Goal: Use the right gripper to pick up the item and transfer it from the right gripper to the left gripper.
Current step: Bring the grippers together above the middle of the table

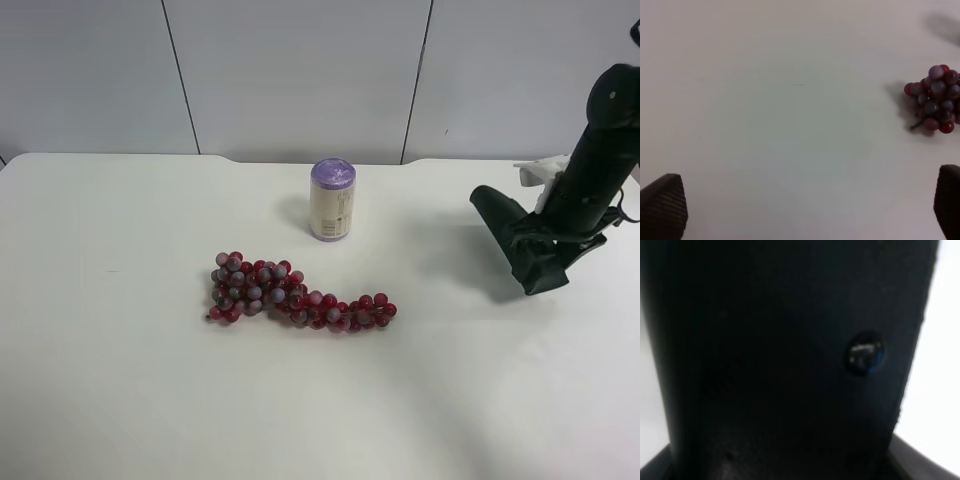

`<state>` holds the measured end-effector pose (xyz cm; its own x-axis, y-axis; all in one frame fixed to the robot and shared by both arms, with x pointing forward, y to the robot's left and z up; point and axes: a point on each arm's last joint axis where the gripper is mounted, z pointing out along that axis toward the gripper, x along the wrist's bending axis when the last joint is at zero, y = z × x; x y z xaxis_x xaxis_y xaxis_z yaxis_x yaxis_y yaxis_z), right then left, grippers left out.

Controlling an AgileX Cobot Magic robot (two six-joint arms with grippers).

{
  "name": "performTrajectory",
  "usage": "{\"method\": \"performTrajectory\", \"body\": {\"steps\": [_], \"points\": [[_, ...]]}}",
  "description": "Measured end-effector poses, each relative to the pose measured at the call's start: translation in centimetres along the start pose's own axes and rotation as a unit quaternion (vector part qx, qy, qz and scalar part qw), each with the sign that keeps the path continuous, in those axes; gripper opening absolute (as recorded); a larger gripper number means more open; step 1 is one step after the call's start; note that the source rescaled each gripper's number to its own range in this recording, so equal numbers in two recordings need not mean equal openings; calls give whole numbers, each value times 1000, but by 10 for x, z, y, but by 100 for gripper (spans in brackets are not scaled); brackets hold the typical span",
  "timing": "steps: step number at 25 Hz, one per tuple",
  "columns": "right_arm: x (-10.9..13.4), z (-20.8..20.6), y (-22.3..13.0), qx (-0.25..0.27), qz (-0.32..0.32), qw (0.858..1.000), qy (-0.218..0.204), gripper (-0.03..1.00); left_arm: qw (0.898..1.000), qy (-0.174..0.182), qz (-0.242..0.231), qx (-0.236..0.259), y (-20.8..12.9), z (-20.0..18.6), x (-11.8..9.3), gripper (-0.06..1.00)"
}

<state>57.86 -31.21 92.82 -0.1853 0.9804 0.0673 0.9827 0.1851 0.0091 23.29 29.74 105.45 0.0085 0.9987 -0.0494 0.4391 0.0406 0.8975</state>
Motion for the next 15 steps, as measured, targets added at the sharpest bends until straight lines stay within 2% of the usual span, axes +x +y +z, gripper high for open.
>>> {"method": "performTrajectory", "body": {"steps": [10,15], "points": [[15,-69,-13,-99,11,995,16,6,1000,0,0,0,0,0,0,100],[22,-94,-23,-128,10,991,27,5,1000,0,0,0,0,0,0,100]]}}
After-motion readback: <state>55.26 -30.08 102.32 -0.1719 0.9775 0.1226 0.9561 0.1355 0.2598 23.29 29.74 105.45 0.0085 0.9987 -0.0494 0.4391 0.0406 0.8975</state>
